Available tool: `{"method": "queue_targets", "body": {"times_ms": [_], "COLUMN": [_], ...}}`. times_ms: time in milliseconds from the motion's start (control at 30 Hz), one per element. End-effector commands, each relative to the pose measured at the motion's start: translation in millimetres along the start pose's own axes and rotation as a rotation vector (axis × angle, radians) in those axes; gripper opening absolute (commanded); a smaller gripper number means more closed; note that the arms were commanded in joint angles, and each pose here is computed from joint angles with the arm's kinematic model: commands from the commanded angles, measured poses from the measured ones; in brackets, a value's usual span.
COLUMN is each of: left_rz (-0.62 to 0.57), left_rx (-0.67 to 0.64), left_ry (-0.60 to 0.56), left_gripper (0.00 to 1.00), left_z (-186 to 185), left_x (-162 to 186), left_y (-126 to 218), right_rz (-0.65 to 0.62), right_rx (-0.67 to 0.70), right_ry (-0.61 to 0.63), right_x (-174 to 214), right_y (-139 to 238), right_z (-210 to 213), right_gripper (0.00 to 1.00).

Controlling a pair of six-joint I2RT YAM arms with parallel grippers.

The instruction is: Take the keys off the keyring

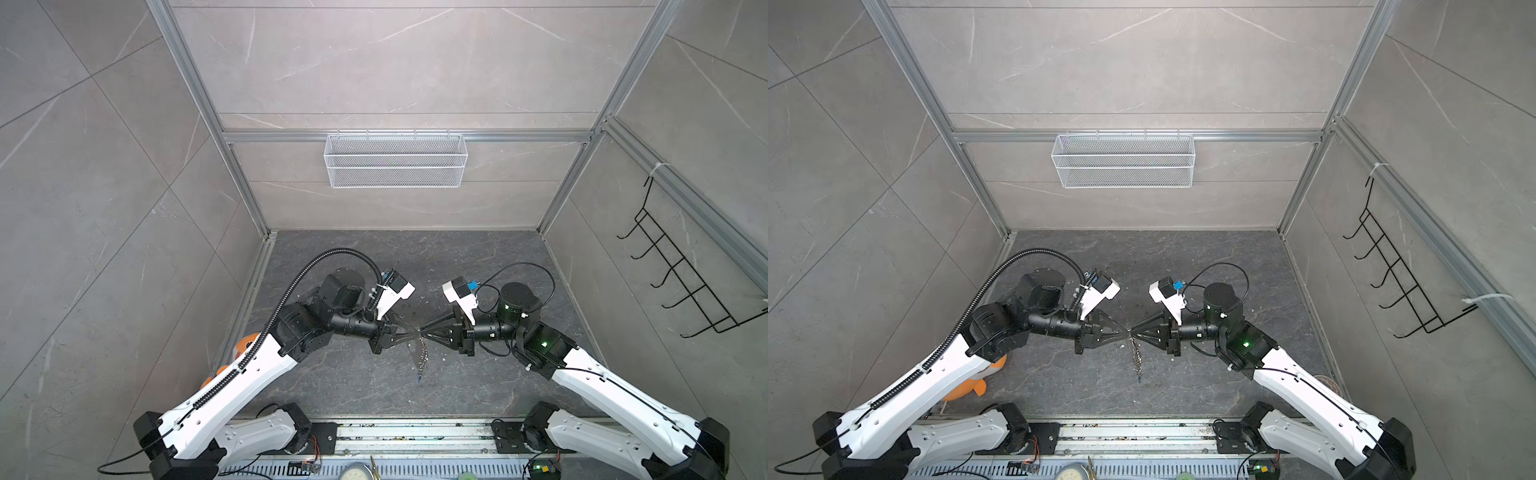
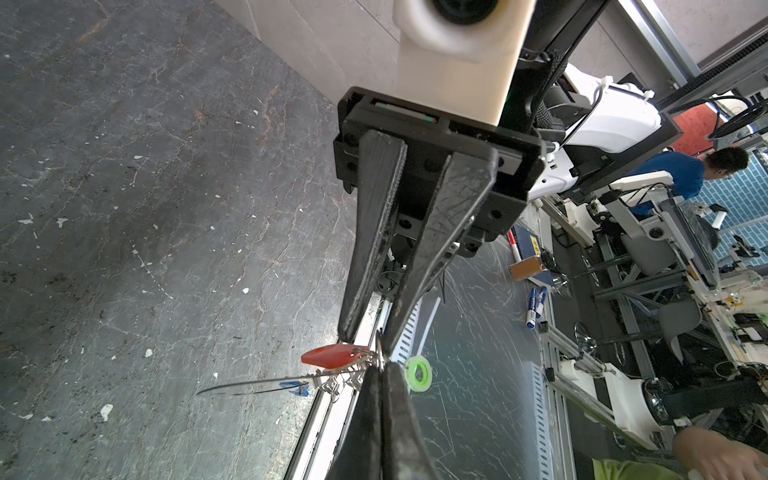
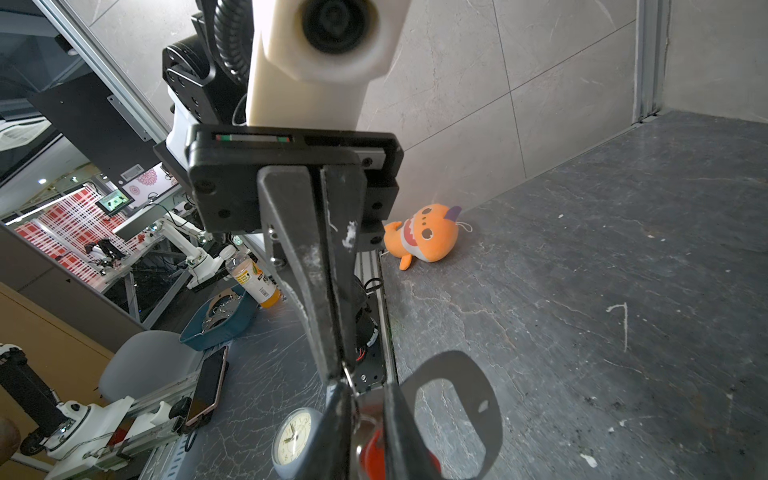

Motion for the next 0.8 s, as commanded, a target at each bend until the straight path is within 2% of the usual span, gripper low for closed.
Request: {"method": "queue_targets", "body": {"times_ms": [0, 100, 300, 467, 567, 633, 767], "left_rz": [-0.038, -0.035, -0.047, -0.104, -0.187, -0.286, -0.474], "left_rx": [0.023, 0.024, 0.013, 0.007, -0.033, -0.080, -0.147], "left_ry": [-0.068, -0.066, -0.064, -0.060, -0.071, -0.093, -0.119], "left_gripper": [0.00, 0.00, 0.00, 0.13, 0.22, 0.26, 0.30], "left_z": [-13.2, -12.6, -12.3, -12.8, -12.0, -10.6, -1.1], "left_x": [-11.3, -12.0, -15.8, -20.2, -21.8, -21.8, -13.7], "left_y": [7.5, 6.3, 6.3, 8.9, 17.2, 28.0, 42.7], "right_rz": [-0.014, -0.016, -0.034, -0.090, -0.145, -0.186, -0.272], "right_rx": [-0.034, -0.048, -0.059, -0.033, 0.008, 0.034, 0.089], "right_ry": [0.014, 0.012, 0.009, 0.008, 0.013, 0.016, 0.020], "right_x": [-4.8, -5.2, -6.7, -12.8, -18.2, -22.3, -29.4], "right_y": [-0.6, -2.3, -6.4, -5.6, -2.2, 0.3, 6.4], "right_z": [6.2, 6.8, 6.7, 6.5, 4.9, 4.0, 1.7], "right_gripper": [0.14, 0.13, 0.02, 0.00, 0.00, 0.00, 0.00]}}
Point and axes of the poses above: each gripper's point midway between its finger pads, its own y axis back along the fingers, its own z axis along the line the jaws close on, x = y × z, the point moved 6 cm from there along y, back along the fingers, and after that the axes turned 6 degrees about y, right-handed, at the moved point
